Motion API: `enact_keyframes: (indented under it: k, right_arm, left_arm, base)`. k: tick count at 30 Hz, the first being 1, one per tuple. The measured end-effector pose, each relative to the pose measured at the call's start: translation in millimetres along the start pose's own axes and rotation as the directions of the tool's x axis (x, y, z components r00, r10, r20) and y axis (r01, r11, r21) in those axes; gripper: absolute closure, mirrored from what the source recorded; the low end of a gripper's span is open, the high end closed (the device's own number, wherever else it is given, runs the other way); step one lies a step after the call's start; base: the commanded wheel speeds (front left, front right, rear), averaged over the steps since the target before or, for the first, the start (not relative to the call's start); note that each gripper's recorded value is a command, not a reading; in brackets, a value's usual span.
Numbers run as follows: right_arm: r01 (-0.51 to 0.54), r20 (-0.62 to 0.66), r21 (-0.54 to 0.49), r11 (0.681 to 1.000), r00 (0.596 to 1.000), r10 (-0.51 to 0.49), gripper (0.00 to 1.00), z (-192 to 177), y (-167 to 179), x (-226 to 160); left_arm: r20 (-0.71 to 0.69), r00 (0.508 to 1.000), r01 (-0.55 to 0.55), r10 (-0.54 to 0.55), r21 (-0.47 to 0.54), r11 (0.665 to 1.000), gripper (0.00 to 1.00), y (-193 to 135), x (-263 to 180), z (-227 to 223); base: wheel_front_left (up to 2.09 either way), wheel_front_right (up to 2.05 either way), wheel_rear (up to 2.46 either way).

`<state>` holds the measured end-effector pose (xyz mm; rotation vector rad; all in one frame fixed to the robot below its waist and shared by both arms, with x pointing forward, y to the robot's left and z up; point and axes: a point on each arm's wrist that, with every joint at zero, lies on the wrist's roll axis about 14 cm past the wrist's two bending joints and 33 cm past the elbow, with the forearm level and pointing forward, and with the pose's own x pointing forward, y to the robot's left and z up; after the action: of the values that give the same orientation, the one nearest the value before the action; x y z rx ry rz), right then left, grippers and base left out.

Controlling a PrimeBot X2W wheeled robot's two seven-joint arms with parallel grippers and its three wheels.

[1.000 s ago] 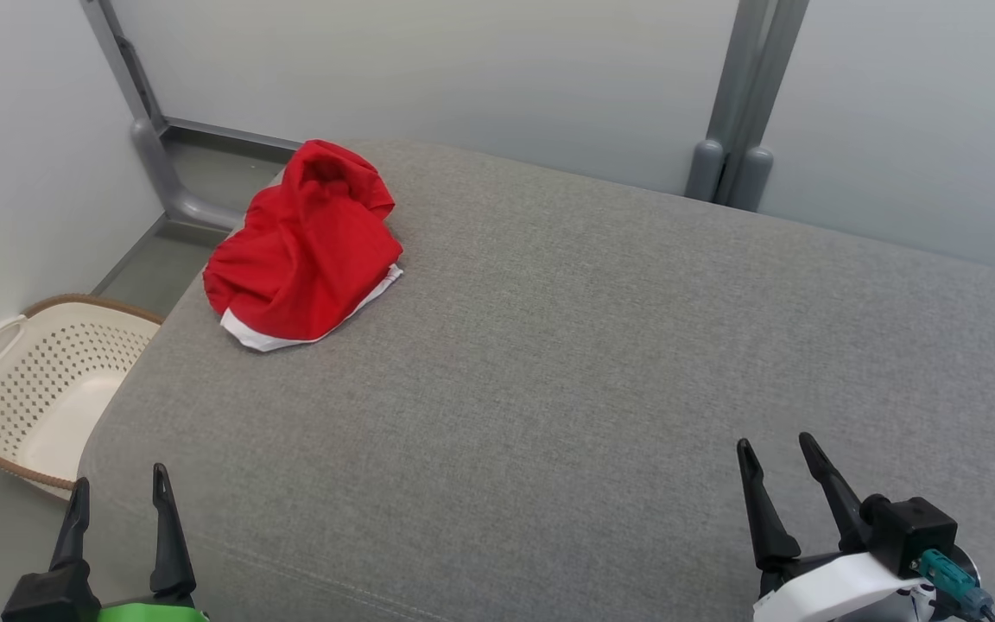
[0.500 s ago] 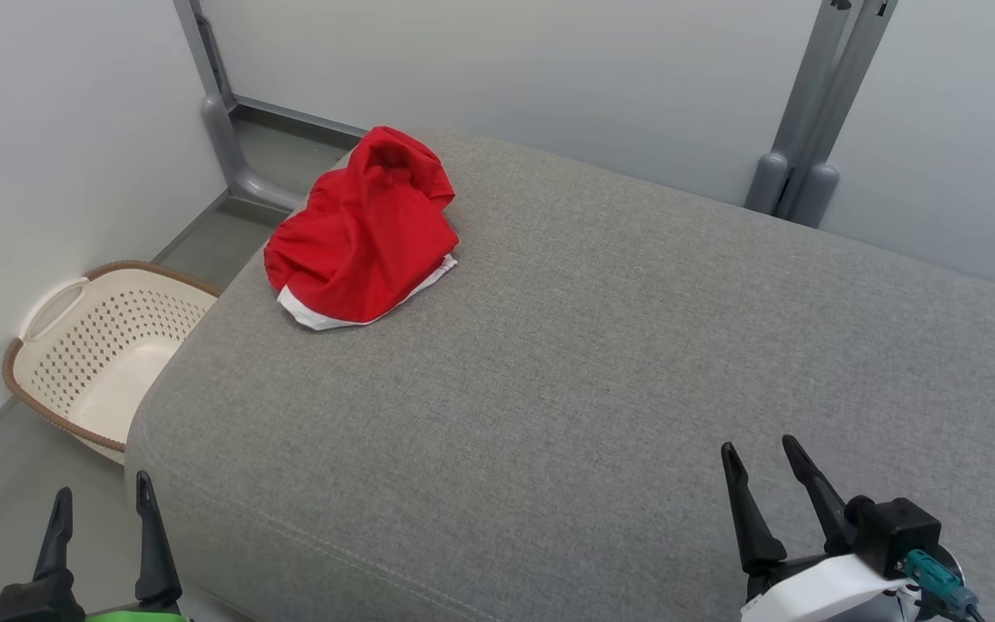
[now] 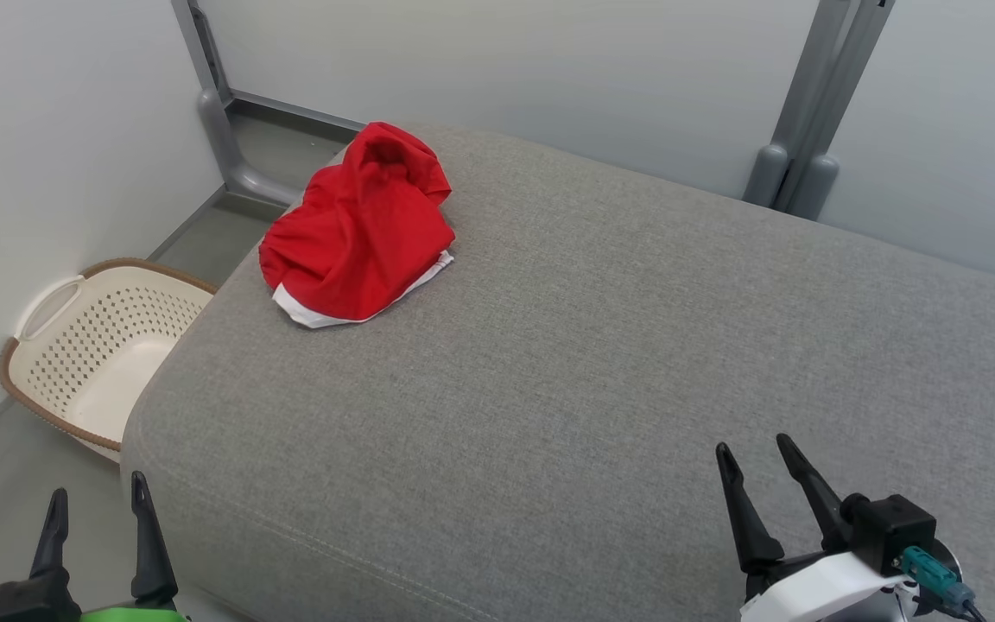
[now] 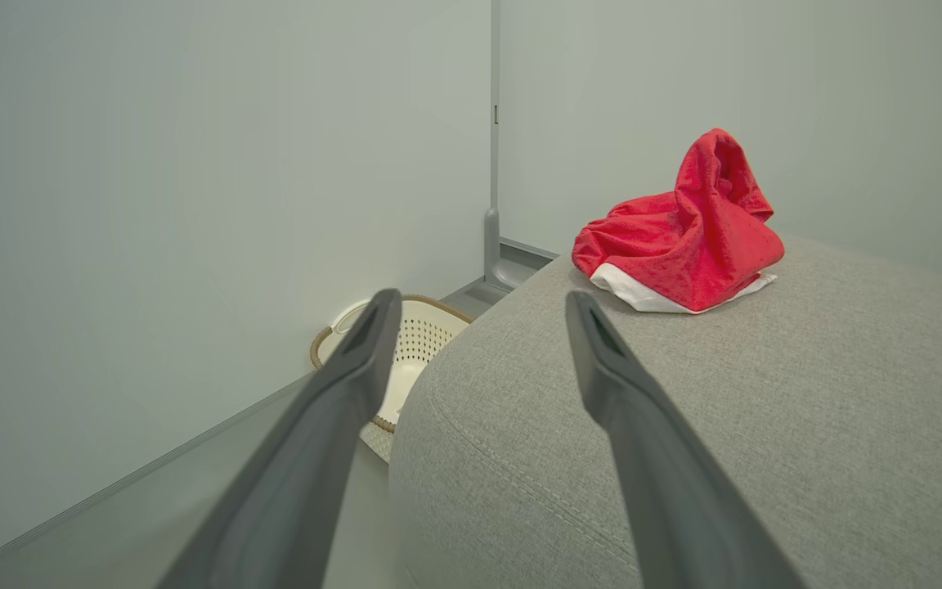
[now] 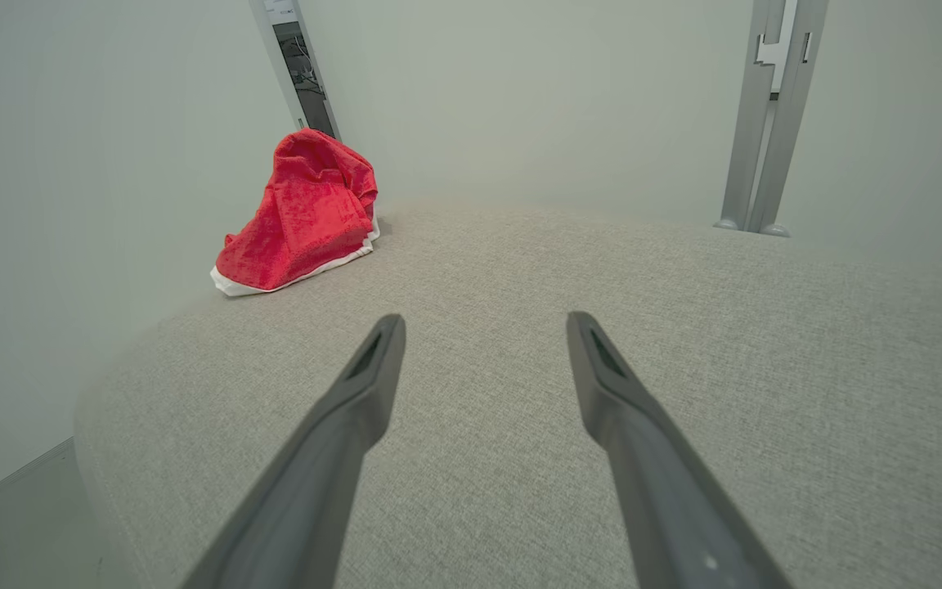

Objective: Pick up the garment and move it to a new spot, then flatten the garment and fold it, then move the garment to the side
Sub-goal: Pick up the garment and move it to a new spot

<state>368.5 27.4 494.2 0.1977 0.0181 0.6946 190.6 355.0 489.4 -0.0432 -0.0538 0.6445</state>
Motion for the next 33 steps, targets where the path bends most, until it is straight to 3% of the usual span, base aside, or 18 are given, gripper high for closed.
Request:
enact_keyframes:
  k: [10, 17, 26, 33]
  right_arm:
    - [0.063, 0.012, -0.043, 0.997, 0.998, -0.063, 0.0, 4.9, -39.0, -0.1]
    - [0.128, 0.042, -0.11, 0.986, 0.991, -0.124, 0.0, 16.9, -87.1, 3.0]
    - [0.324, 0.073, -0.179, 0.929, 0.946, -0.316, 0.0, 28.0, -175.7, -28.2]
    - [0.439, 0.063, -0.21, 0.873, 0.898, -0.436, 0.0, 23.4, -218.7, -59.2]
  left_arm:
    - [0.141, 0.986, 0.084, -0.087, 0.023, 0.996, 0.0, -34.2, 64.2, 50.7]
    - [0.265, 0.949, 0.156, -0.169, 0.067, 0.985, 0.0, -73.1, 127.6, 100.6]
    - [0.314, 0.907, 0.267, -0.282, 0.091, 0.959, 0.0, -146.6, 213.7, 127.0]
    - [0.158, 0.92, 0.341, -0.359, 0.13, 0.931, 0.0, -195.8, 261.7, 77.9]
  base:
    - [0.0, 0.0, 0.0]
    - [0.0, 0.0, 0.0]
    - [0.0, 0.0, 0.0]
    - [0.0, 0.0, 0.0]
